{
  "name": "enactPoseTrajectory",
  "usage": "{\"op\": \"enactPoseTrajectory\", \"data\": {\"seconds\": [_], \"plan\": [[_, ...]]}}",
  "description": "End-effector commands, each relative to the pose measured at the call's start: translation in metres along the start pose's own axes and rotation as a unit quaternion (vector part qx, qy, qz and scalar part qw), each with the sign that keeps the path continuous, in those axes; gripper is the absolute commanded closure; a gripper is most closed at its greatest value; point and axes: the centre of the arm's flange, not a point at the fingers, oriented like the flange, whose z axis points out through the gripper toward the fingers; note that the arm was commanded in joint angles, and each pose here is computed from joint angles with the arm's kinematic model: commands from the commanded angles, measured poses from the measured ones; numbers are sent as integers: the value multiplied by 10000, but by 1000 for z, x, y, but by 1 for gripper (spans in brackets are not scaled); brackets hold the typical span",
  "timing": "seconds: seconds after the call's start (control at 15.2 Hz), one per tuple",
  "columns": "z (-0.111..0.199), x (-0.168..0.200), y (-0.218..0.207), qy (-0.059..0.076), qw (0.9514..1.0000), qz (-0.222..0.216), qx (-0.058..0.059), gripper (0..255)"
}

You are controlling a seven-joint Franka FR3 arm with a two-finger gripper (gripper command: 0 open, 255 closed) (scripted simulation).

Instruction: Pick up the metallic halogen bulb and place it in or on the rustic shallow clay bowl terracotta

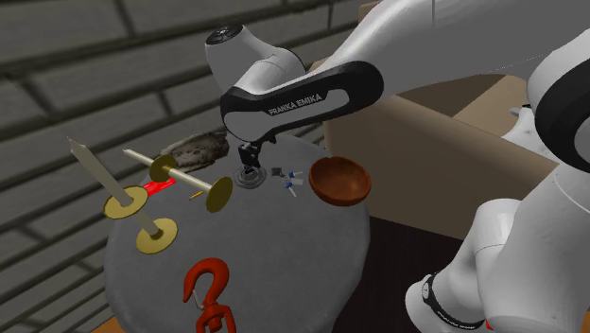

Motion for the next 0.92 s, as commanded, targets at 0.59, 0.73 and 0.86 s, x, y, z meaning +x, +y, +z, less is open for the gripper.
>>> {"op": "enactPoseTrajectory", "data": {"seconds": [0.59,0.73,0.86], "plan": [[14,0,0,1,10000,-1,0,0],[14,0,0,1,10000,-1,0,255],[14,0,0,1,10000,-1,0,255]]}}
